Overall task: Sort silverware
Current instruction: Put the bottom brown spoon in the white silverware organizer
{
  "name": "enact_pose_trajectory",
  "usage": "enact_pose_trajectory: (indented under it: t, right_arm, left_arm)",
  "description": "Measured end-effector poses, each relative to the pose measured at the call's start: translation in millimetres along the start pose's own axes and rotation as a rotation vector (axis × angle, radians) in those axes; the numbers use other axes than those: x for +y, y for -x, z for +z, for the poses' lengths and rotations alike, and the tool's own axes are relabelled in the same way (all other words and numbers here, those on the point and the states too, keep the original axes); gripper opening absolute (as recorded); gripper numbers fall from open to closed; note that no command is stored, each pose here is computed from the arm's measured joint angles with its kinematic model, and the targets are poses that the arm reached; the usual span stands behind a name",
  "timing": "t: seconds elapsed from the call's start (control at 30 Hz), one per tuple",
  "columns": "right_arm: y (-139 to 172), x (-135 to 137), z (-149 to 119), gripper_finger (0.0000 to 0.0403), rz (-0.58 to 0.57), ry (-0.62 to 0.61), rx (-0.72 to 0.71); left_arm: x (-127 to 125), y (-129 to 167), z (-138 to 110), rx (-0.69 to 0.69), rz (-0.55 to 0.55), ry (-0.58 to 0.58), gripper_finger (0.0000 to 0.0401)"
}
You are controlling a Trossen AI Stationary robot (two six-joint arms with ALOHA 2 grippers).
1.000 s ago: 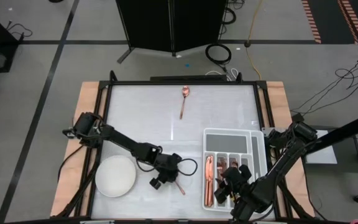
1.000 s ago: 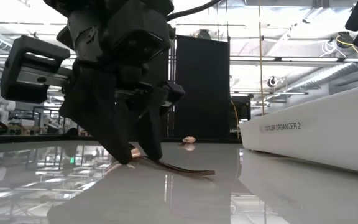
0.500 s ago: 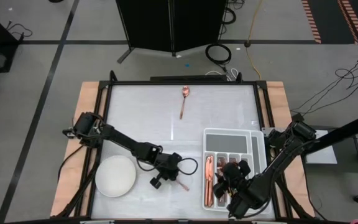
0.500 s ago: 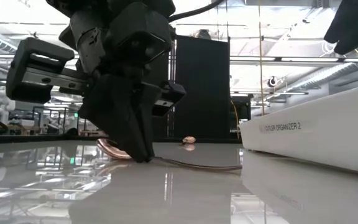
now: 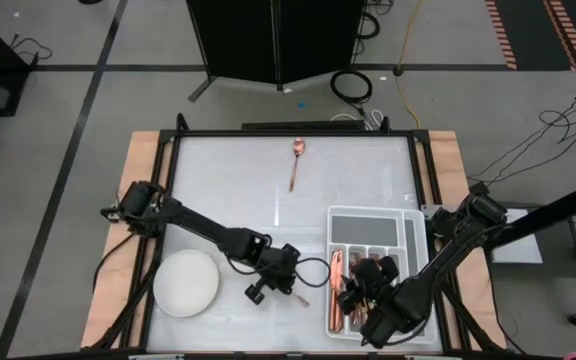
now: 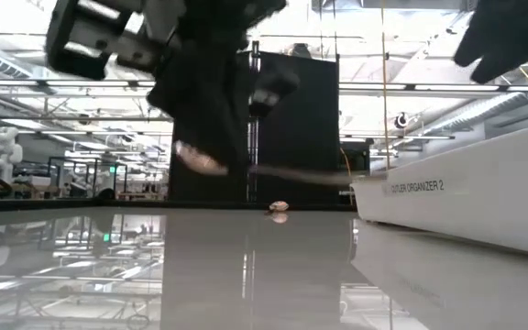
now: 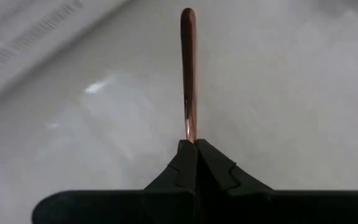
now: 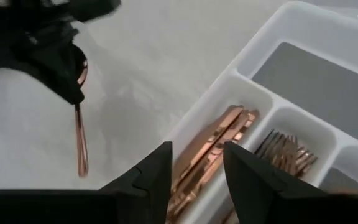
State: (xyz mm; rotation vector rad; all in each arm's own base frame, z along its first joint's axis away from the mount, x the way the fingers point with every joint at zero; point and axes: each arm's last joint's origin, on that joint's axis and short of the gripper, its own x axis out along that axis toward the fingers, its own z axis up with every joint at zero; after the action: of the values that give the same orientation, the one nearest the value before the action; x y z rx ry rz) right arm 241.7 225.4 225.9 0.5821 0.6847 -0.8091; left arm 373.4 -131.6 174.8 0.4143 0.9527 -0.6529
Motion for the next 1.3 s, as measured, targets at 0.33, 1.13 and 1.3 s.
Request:
enact_pose_trajectory:
  t: [0.33,1.13,1.3]
  right_arm:
    - [-16.4,21.0,13.4,0.0135,0.105,0.117,0.147]
    - [-13.6,48.4,55.9,0.0135,0.459,0.228,0.230]
    - [-13.0,49.8,56.2,0.0135,0.476,0.242,0.223]
  left_arm:
    - [-11.3,29.6,49.0,0.065,0.298,-0.248,0.0002]
    - [-61.3,41.8,82.7,0.140,0.655,-0.462,0.0002]
    - [-60.9,43.0,85.2,0.136,0.693,-0.477,0.0002]
